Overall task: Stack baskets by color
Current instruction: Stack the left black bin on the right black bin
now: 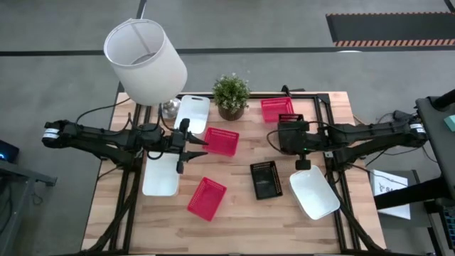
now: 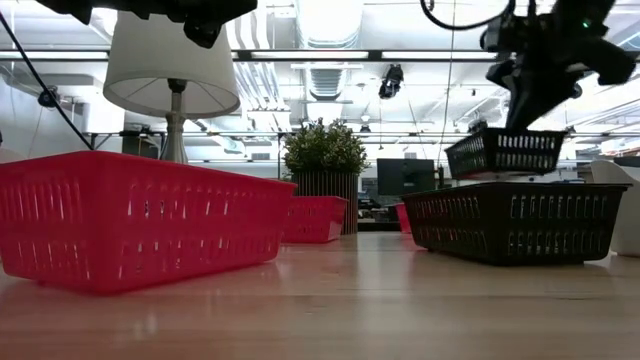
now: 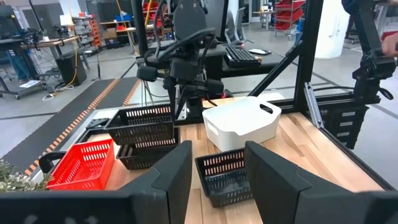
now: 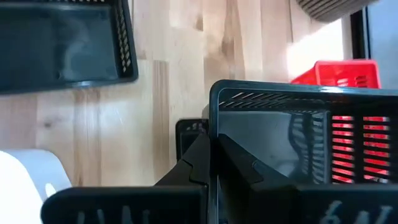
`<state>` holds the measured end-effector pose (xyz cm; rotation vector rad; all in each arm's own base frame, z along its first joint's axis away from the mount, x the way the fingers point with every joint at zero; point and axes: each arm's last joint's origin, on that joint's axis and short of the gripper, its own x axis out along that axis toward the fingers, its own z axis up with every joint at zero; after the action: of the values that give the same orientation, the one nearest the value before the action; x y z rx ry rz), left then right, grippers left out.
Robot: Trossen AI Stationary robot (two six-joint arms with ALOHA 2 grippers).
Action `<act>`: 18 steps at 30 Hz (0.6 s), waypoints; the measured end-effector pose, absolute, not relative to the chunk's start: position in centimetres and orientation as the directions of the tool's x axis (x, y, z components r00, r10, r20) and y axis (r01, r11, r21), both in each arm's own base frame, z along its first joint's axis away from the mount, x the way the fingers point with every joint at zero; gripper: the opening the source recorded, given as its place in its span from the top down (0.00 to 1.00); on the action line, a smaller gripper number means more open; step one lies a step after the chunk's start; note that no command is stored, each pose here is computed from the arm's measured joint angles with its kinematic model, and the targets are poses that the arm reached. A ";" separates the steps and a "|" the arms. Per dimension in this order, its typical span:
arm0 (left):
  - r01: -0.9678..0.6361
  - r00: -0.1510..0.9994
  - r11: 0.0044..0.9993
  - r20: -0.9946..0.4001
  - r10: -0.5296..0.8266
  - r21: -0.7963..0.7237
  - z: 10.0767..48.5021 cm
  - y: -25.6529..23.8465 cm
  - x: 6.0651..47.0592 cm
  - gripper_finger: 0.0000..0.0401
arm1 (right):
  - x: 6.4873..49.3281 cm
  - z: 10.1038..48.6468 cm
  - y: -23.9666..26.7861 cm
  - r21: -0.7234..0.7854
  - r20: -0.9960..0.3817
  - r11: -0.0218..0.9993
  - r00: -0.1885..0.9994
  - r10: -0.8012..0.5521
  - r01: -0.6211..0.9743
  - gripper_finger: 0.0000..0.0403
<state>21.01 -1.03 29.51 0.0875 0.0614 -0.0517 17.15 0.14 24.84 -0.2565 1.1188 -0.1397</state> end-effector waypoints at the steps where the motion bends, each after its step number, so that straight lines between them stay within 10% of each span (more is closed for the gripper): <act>1: 0.054 0.997 0.995 -0.063 -0.049 0.086 29.5 -1.0 21.0 0.67 | 17.0 24.5 0.1 -0.273 -0.869 0.962 0.433 -0.239 -0.017 0.98; 18: 0.054 0.997 0.995 -0.058 -0.049 0.089 29.6 -1.0 21.0 0.67 | 17.5 23.8 0.1 -0.300 -0.876 0.954 0.401 -0.267 -0.020 0.98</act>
<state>21.01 -1.03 29.56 0.0905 0.0553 -0.0515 17.46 0.08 23.82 -0.2818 1.1520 -0.1587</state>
